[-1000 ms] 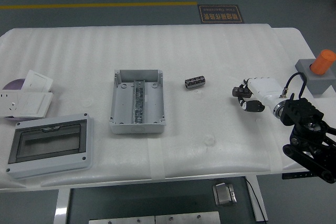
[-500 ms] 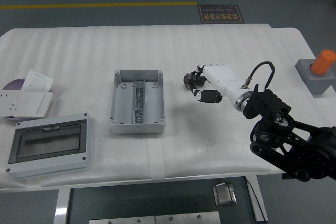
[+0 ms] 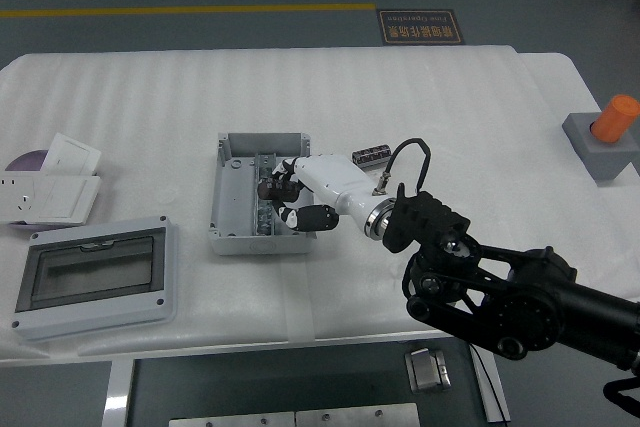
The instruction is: Pick up the battery,place it into the box
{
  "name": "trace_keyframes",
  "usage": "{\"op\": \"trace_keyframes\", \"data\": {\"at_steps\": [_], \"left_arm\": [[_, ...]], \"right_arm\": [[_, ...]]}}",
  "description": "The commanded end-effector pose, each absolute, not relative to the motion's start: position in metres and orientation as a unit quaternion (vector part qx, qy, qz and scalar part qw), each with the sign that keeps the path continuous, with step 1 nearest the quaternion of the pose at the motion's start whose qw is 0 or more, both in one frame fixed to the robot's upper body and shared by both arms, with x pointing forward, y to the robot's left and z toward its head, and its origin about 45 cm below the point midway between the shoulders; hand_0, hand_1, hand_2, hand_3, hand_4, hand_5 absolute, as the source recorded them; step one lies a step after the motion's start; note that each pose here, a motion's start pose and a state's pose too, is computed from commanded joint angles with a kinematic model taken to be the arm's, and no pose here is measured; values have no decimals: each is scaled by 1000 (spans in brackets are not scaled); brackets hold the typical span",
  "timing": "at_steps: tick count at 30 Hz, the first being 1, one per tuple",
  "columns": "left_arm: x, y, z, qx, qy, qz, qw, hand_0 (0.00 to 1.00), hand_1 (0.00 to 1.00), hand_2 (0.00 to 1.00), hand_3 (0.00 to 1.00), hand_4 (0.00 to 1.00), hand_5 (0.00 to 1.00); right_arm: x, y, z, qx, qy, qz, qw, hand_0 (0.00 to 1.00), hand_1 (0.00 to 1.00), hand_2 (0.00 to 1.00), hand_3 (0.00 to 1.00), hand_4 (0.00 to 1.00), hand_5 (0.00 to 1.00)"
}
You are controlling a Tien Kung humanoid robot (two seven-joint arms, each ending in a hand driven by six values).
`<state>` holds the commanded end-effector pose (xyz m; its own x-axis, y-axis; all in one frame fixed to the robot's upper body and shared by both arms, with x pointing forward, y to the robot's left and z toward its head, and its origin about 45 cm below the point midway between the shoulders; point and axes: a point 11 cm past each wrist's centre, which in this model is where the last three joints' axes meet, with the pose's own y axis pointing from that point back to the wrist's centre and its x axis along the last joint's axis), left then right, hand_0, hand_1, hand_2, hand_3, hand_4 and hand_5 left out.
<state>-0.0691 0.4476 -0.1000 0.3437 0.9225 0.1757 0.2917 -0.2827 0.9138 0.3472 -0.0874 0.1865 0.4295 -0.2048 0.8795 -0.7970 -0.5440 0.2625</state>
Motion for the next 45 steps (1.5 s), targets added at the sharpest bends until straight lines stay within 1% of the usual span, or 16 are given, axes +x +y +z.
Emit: {"op": "trace_keyframes", "data": {"at_steps": [3,4,9,10,15,16,20,22,26,27,28,33,34,39,40,45], "left_arm": [[-70,448,-100,706,430,378,416,688,701,527,551,544,416],[-70,449,-100,706,430,378,416,688,699,439,513,564,391],[-69,449,-99,706,430,379,416,688,699,439,513,564,391],[-69,450,-99,706,430,379,416,688,700,426,505,573,388],[-71,451,-98,707,431,378,414,688,700,426,505,573,388],[-71,451,-98,707,431,378,414,688,700,427,504,574,385],[-68,451,-99,707,429,379,415,688,700,427,504,574,385],[-66,452,-99,707,428,380,416,688,700,427,504,574,382],[-63,453,-98,707,425,382,417,688,700,427,504,574,382],[-62,454,-98,707,425,383,416,688,700,427,504,574,382],[-62,454,-98,707,424,383,416,688,699,427,504,563,373],[-61,454,-98,708,423,383,417,688,699,427,504,563,373],[-61,454,-98,708,423,383,417,688,699,429,505,556,368],[-60,454,-98,708,422,383,417,688,699,429,505,556,368],[-60,454,-98,707,422,383,417,688,698,431,507,548,371],[-60,453,-98,708,422,382,418,688,698,431,507,548,371]], "right_arm": [[346,-82,184,772,-320,424,349,570,636,728,718,557,415],[346,-81,184,772,-320,424,348,838,880,910,959,681,490],[347,-79,186,771,-325,426,343,838,880,910,959,681,490],[348,-78,186,771,-326,427,342,944,998,998,998,756,498],[349,-78,190,774,-333,425,332,944,998,998,998,756,498],[351,-80,194,772,-338,426,328,965,998,998,998,803,502],[374,-99,212,746,-366,446,332,965,998,998,998,803,502],[390,-114,218,724,-374,462,349,964,998,998,998,827,504],[416,-141,217,682,-360,494,402,964,998,998,998,827,504],[420,-146,215,675,-355,497,413,964,998,998,998,827,504],[425,-150,214,669,-349,501,423,938,982,971,998,837,515],[439,-168,197,647,-316,505,476,938,982,971,998,837,515],[440,-173,190,643,-309,504,488,835,836,838,921,821,514],[443,-193,167,628,-286,496,527,835,836,838,921,821,514],[443,-197,163,625,-282,496,533,798,795,793,839,804,516],[447,-205,153,618,-257,493,557,798,795,793,839,804,516]]}}
